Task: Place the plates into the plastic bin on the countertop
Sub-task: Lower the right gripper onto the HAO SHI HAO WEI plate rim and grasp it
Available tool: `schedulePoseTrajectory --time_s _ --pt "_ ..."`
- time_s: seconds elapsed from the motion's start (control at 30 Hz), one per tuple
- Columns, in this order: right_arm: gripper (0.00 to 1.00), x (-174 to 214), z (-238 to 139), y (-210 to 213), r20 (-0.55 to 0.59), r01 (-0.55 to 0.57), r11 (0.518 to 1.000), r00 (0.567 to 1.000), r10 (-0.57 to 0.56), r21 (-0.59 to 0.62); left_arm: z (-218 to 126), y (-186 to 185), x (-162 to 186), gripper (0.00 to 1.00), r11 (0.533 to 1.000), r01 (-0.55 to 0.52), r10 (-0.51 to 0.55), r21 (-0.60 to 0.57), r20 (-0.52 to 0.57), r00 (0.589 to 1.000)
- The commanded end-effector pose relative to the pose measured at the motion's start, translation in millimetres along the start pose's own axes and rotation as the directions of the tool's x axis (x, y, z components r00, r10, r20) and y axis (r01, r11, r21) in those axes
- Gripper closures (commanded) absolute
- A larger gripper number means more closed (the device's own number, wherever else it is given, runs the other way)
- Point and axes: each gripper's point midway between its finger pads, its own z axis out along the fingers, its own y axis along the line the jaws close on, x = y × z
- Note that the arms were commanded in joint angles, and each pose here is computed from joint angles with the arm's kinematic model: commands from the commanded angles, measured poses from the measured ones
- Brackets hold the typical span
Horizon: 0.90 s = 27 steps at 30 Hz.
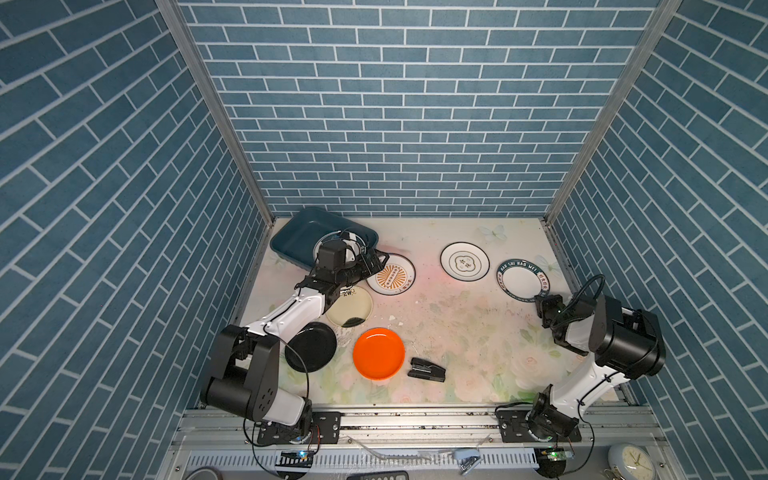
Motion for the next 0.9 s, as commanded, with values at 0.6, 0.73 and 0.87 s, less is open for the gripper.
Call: schedulePoseTrajectory --time_s 0.6,0.73,0.87 --pt "1.00 18 -51 10 0.006 0.117 0.992 0.993 -0.118 0.048 12 -18 4 0.00 0.987 -0.062 0.064 0.145 -0.007 0.998" --pt "1.00 21 -63 15 0.015 0.159 0.986 0.987 -0.160 0.045 12 -18 5 0.00 0.987 -0.053 0.056 0.150 -0.012 0.998" --pt "1.00 28 -74 21 0.008 0.182 0.983 0.983 -0.182 0.029 10 -15 5 0.00 0.989 -0.056 0.057 0.135 -0.006 0.998"
